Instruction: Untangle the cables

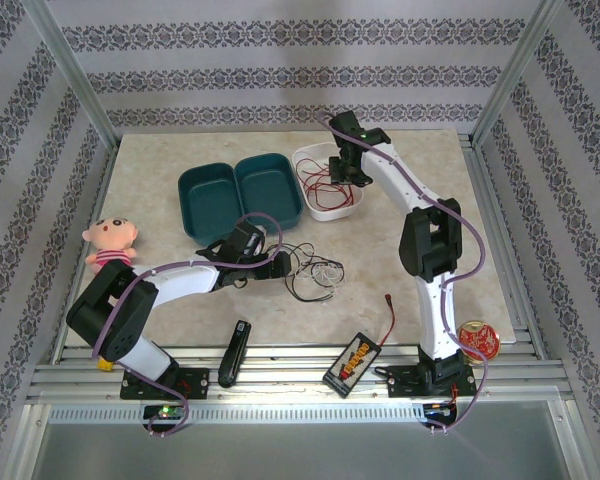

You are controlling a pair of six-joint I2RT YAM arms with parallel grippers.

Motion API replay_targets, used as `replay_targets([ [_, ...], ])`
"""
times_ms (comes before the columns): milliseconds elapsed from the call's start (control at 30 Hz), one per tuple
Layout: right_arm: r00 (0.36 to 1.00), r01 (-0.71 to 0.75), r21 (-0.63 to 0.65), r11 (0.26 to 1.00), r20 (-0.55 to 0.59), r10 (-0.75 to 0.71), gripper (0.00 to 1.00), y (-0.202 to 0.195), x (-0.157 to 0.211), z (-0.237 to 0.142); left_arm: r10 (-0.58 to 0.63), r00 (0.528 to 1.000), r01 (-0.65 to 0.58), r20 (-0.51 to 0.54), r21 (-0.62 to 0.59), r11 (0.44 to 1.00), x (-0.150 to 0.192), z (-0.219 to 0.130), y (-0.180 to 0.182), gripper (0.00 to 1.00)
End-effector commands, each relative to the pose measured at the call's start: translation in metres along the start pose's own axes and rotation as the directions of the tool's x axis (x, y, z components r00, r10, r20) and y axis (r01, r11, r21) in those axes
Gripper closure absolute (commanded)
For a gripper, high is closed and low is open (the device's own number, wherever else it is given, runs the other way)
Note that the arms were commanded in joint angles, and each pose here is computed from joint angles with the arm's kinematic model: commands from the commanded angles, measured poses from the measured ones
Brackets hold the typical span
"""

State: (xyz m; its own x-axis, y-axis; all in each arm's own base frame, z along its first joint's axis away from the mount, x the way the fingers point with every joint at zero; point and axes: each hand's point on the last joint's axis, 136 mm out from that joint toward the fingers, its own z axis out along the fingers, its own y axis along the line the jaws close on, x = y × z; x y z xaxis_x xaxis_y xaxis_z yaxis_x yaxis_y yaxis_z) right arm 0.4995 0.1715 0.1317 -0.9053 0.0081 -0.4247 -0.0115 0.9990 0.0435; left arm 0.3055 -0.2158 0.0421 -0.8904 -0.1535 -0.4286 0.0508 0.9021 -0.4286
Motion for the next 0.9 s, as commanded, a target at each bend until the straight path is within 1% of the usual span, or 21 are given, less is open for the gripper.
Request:
replay_targets([
  [0, 0.996, 0.048, -0.034, 0.998, 0.082, -0.045, 0.63, 0.021, -0.012, -0.023, -0.021, 0.999, 0.020, 0.037, 0.014, 1.000, -0.013, -0.003, -0.003, 0.01],
  [200, 0.984, 0.103, -0.094, 0.990, 0.155, -0.088, 0.67, 0.060, -0.024, -0.019, -0.027, 0.998, 0.027, 0.064, 0.002, 1.000, -0.016, -0.007, 0.000, 0.01],
  [367, 0.967, 0.146, -0.078, 0.986, 0.220, -0.126, 0.68, 0.089, -0.043, -0.004, -0.034, 0.998, 0.034, 0.059, 0.007, 0.999, -0.015, -0.007, -0.001, 0.01],
  [567, 0.961, 0.126, -0.084, 0.989, 0.257, -0.100, 0.66, 0.104, -0.065, 0.018, -0.038, 0.997, 0.038, 0.060, -0.002, 0.999, -0.013, -0.009, 0.002, 0.01],
  [700, 0.953, 0.116, -0.077, 0.990, 0.289, -0.090, 0.64, 0.108, -0.074, 0.026, -0.037, 0.998, 0.037, 0.057, -0.008, 0.999, -0.012, -0.009, 0.003, 0.01],
  [867, 0.958, 0.108, -0.072, 0.991, 0.274, -0.085, 0.63, 0.106, -0.073, 0.042, -0.038, 0.998, 0.038, 0.057, -0.007, 0.999, -0.012, -0.008, 0.003, 0.01],
])
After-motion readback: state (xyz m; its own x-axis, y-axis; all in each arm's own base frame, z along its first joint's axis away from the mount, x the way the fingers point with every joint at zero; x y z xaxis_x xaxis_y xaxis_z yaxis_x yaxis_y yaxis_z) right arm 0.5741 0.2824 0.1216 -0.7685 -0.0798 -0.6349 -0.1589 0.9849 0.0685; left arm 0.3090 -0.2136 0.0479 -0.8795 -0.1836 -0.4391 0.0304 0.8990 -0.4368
